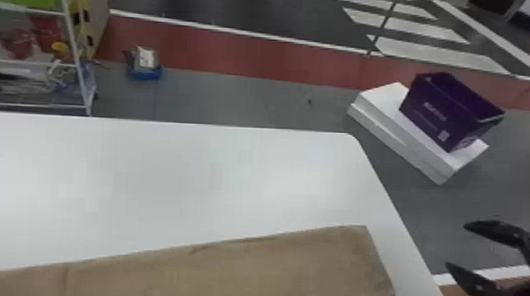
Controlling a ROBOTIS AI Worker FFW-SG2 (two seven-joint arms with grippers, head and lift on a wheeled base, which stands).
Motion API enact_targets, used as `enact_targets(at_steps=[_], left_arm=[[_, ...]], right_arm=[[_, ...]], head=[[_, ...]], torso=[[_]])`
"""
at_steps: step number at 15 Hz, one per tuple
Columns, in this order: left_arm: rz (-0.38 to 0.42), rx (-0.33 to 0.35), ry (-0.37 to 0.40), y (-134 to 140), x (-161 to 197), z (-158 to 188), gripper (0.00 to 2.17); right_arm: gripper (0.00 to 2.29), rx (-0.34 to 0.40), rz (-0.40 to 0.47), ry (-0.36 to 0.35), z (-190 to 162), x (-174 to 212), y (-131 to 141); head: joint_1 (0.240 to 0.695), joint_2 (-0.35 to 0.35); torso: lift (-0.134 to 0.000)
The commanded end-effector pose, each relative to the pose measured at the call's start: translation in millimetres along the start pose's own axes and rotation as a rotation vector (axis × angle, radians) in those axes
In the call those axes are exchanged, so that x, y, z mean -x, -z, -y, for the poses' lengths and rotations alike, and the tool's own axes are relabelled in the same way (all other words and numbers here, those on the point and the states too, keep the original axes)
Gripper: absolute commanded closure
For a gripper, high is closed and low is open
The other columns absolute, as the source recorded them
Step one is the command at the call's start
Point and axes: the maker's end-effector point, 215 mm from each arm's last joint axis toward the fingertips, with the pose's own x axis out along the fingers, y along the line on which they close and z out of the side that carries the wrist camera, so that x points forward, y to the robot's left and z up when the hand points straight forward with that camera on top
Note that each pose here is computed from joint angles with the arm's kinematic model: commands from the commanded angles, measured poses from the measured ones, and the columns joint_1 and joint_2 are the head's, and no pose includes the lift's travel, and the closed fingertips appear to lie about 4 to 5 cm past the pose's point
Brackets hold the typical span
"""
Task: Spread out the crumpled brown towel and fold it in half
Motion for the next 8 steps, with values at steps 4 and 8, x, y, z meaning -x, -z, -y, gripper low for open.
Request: enact_targets(at_steps=[4, 8], left_arm=[[0.041, 0.027, -0.073, -10.6, 14.5, -40.1, 0.21], [0.107, 0.063, -0.117, -24.6, 42.5, -68.8, 0.21]], right_arm=[[0.09, -0.056, 0.063, 0.029, 2.2, -10.5, -3.5], [0.09, -0.143, 0.119, 0.016, 1.4, -22.5, -8.0]], head=[[0.695, -0.158], [0.695, -0.108]], torso=[[-0.124], [-0.124]])
